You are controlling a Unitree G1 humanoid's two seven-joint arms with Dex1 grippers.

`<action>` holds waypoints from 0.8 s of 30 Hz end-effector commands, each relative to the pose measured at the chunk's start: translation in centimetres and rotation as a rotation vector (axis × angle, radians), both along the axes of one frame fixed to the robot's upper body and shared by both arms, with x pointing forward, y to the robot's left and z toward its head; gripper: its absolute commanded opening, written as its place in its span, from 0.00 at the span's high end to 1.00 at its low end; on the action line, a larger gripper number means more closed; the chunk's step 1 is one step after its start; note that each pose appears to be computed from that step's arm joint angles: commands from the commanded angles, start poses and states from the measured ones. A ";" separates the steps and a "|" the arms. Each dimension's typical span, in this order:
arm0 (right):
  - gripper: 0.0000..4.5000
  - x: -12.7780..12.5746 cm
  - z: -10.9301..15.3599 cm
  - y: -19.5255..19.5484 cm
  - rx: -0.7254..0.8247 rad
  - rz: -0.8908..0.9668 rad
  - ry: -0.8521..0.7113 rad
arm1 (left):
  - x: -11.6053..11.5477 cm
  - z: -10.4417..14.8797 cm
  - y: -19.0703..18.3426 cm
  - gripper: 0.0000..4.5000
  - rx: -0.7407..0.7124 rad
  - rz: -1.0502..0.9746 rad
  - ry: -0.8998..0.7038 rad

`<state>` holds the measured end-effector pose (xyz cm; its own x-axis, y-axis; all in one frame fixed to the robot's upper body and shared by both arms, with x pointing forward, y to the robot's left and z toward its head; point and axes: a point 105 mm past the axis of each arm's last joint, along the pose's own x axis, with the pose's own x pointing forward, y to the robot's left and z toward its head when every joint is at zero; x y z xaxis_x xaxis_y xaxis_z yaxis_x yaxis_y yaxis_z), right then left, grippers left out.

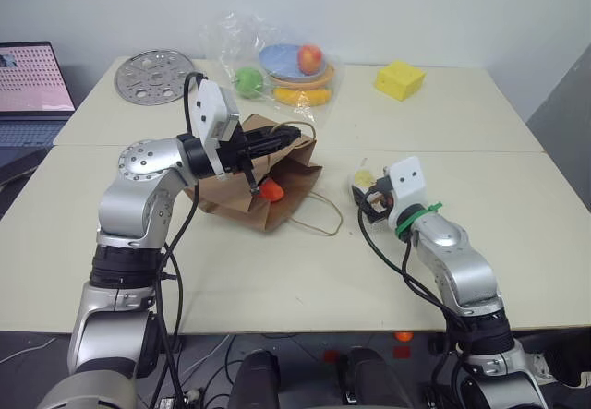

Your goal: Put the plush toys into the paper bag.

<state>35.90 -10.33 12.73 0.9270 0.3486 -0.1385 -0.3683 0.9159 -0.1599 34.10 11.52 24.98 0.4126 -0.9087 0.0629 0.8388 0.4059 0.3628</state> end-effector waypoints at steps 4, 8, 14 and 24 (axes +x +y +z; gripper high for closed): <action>0.04 0.4 -0.6 0.2 0.083 -0.041 0.069 | -0.1 1.2 -0.2 1.00 0.008 -0.008 -0.053; 0.30 0.3 -0.9 -0.1 0.056 -0.036 0.077 | -0.2 1.3 -0.1 1.00 0.010 -0.004 -0.053; 0.79 -0.4 -0.1 -0.7 -0.065 0.080 -0.006 | -0.3 1.3 0.1 1.00 0.013 0.004 -0.054; 1.00 -3.9 4.9 6.2 0.089 0.600 -0.045 | -0.2 1.5 0.0 1.00 0.016 -0.005 -0.056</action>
